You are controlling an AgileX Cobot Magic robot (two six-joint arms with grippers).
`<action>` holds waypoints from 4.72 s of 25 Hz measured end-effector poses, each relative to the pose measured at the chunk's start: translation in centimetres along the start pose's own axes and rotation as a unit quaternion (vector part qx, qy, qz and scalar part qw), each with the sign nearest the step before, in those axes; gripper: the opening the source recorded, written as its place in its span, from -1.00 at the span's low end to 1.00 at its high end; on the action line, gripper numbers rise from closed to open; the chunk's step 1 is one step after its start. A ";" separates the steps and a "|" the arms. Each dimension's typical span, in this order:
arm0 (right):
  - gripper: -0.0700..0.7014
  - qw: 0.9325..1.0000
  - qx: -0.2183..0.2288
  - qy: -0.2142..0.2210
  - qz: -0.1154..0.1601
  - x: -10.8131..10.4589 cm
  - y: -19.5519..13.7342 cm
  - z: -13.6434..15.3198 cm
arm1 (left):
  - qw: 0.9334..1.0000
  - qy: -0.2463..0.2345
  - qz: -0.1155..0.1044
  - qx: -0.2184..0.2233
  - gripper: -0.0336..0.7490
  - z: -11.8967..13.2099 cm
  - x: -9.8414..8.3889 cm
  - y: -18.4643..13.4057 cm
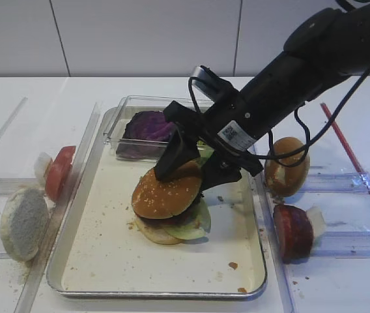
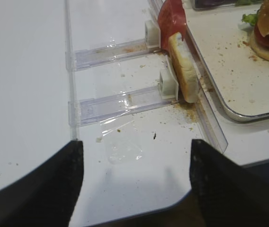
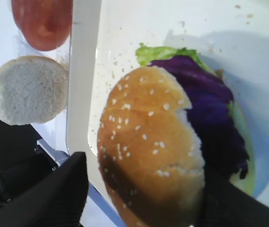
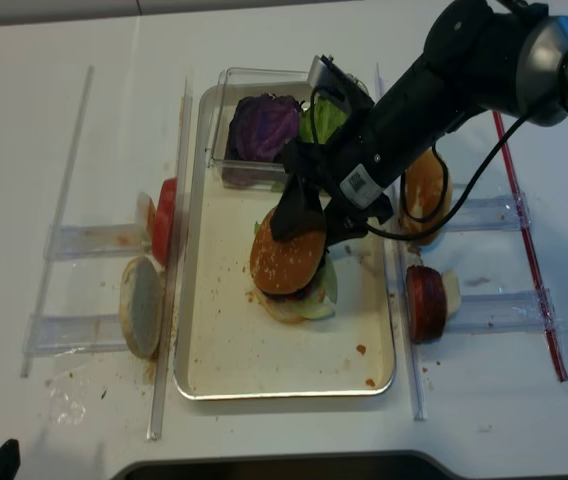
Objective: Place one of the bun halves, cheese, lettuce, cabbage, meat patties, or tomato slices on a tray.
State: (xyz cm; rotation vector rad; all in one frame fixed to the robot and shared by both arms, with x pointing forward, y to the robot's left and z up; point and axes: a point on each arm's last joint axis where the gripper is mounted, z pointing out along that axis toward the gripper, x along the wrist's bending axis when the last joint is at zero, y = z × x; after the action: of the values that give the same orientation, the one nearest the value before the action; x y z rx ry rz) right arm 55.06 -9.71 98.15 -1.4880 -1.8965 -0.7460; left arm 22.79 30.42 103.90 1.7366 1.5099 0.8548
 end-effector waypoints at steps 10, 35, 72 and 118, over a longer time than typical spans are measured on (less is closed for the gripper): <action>0.34 0.999 0.010 -0.043 0.001 -0.2 0.2 -0.4 | 1.000 0.000 0.000 0.000 0.21 0.0 0.0 0.0; 0.34 0.979 0.010 -0.204 -0.023 2.3 1.0 -5.8 | 1.000 0.000 0.000 0.000 0.21 0.0 0.0 0.0; 0.34 0.919 -0.134 -0.368 0.047 -0.1 -0.5 -17.6 | 1.000 0.000 0.000 0.000 0.21 0.0 0.0 0.0; 0.34 0.911 -0.160 -0.376 0.059 0.3 -15.1 -19.0 | 1.000 0.000 0.000 0.000 0.21 0.0 0.0 0.0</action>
State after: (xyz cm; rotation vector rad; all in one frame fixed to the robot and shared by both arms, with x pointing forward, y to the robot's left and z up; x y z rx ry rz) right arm 42.58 -26.84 109.92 -2.3236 -2.2582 -0.4654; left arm 22.79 30.42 103.90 1.7366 1.5099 0.8548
